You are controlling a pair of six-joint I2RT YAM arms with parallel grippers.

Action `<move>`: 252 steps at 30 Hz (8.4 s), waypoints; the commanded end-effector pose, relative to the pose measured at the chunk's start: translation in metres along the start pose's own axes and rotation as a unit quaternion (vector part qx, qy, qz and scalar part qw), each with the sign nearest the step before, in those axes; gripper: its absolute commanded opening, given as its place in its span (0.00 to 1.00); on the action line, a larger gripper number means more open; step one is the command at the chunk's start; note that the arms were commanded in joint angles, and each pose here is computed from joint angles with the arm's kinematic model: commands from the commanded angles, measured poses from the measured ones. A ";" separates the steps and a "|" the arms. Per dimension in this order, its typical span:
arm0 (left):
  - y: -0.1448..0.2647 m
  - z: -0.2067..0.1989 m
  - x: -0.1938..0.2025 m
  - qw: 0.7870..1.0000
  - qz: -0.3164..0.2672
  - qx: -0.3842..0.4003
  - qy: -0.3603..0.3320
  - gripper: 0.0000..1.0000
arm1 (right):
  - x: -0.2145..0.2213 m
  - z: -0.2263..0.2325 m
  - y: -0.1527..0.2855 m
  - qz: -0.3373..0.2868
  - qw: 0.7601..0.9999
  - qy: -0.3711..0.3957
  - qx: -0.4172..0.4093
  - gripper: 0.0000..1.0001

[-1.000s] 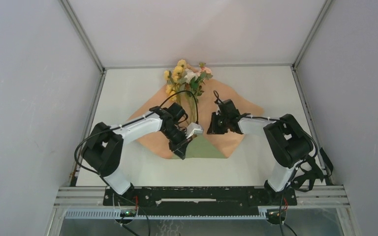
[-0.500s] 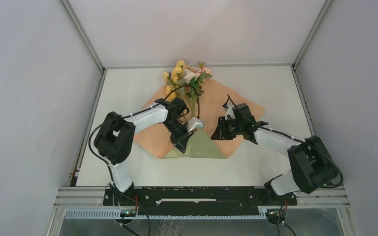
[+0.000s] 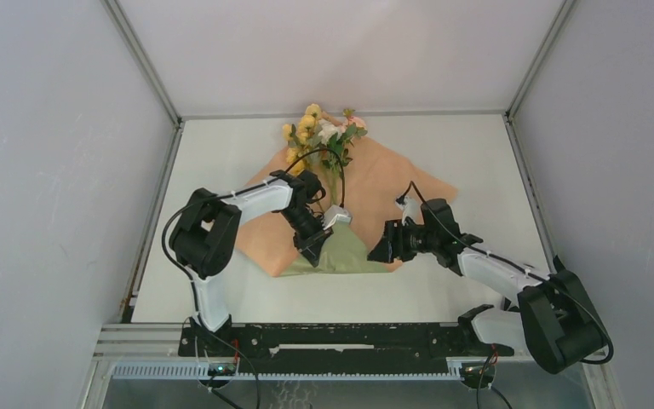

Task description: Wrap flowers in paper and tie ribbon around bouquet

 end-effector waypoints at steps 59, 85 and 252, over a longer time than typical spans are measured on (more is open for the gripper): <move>-0.041 -0.031 0.069 0.976 0.160 -0.143 -0.029 0.19 | -0.022 -0.036 0.015 0.040 0.965 -0.063 0.253 0.25; -0.021 -0.021 0.087 0.978 0.162 -0.105 0.081 0.19 | 0.045 -0.039 -0.050 0.085 0.964 -0.201 0.153 0.00; -0.028 0.043 -0.063 0.977 -0.045 -0.208 -0.009 0.37 | -0.115 -0.045 0.051 -0.154 0.957 -0.116 0.218 0.00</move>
Point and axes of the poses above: each gripper's point midway between its finger pads, its own y axis back along the fingers, its own z axis along the line the jaws close on, x = y × z, the point moved 5 cm from there along y, back along the fingers, and after that the axes turned 2 degrees about -y, right-handed, at the moved point
